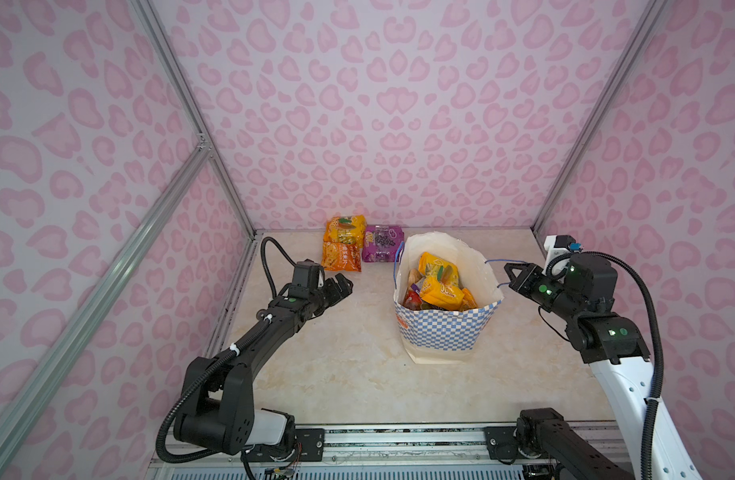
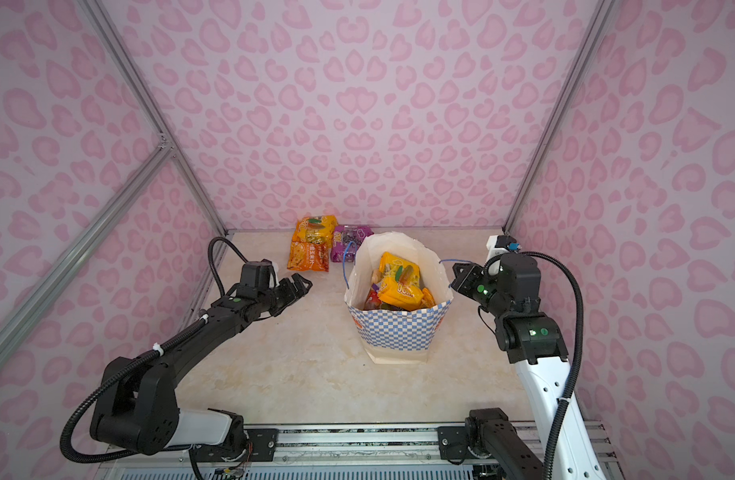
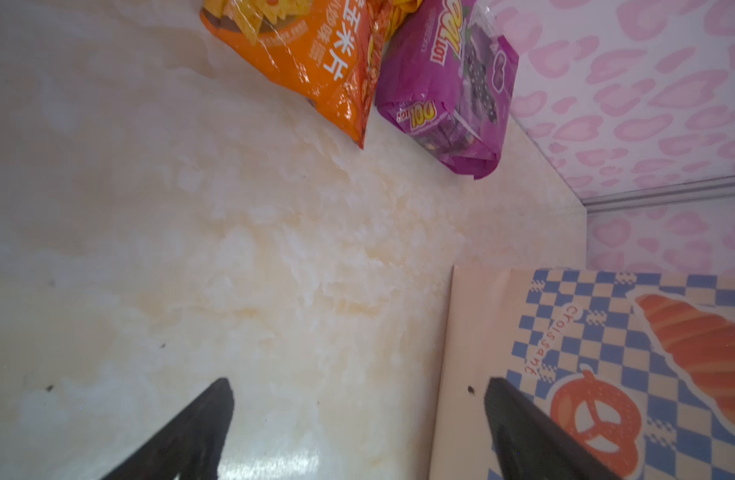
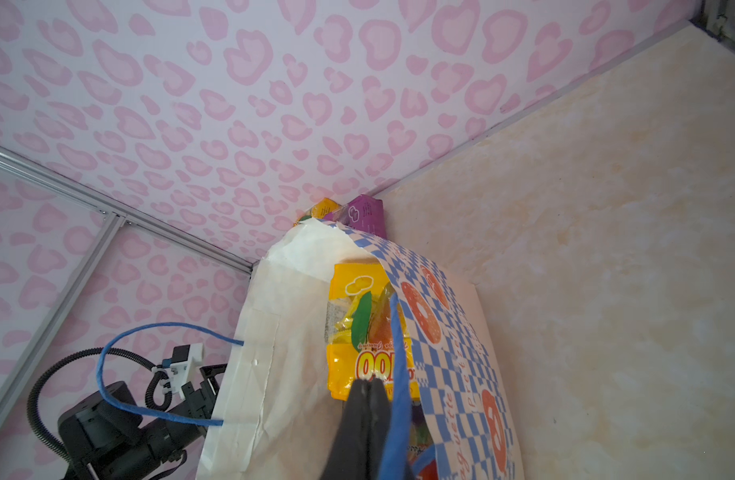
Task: Place the snacks into the paper bag
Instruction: 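Lower the left gripper onto the orange pack and grasp it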
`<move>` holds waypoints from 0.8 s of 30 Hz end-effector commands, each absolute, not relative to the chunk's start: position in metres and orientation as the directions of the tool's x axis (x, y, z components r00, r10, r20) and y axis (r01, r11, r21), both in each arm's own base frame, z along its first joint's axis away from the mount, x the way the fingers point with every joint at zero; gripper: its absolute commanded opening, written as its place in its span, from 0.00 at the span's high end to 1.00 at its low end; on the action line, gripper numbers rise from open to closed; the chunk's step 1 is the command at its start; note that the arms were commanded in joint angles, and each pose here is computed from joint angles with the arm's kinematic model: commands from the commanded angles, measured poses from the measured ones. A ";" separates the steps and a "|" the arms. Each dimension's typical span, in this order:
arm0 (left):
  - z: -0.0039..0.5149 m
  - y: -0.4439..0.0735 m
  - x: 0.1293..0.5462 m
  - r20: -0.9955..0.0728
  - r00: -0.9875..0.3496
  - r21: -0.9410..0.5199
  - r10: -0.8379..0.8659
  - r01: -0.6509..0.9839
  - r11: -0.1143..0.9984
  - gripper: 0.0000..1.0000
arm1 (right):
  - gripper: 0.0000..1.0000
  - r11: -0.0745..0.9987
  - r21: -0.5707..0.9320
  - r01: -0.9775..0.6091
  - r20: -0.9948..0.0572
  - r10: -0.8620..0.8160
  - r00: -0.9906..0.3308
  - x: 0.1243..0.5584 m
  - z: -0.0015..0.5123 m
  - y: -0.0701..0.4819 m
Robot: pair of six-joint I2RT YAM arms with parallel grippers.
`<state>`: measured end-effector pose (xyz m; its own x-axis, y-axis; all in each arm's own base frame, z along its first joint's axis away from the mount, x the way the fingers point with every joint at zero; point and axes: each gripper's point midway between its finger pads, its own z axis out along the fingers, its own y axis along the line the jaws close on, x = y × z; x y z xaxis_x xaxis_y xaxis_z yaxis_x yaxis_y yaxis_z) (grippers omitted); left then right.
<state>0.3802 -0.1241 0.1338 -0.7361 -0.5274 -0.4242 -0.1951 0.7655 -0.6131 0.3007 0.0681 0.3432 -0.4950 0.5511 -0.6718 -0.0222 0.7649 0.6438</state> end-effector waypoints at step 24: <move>0.047 -0.085 0.573 -0.350 -0.651 -0.746 -0.673 -0.241 0.621 0.01 | 1.00 0.815 0.576 0.059 -0.698 0.528 -0.483 0.306 0.347 0.052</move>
<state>0.5642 -0.0821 0.0533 -0.6445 -0.6565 -0.3920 -0.2274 0.6540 -0.7215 0.3048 0.0568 0.3445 -0.5174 0.5169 -0.6820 0.0505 0.8140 0.5787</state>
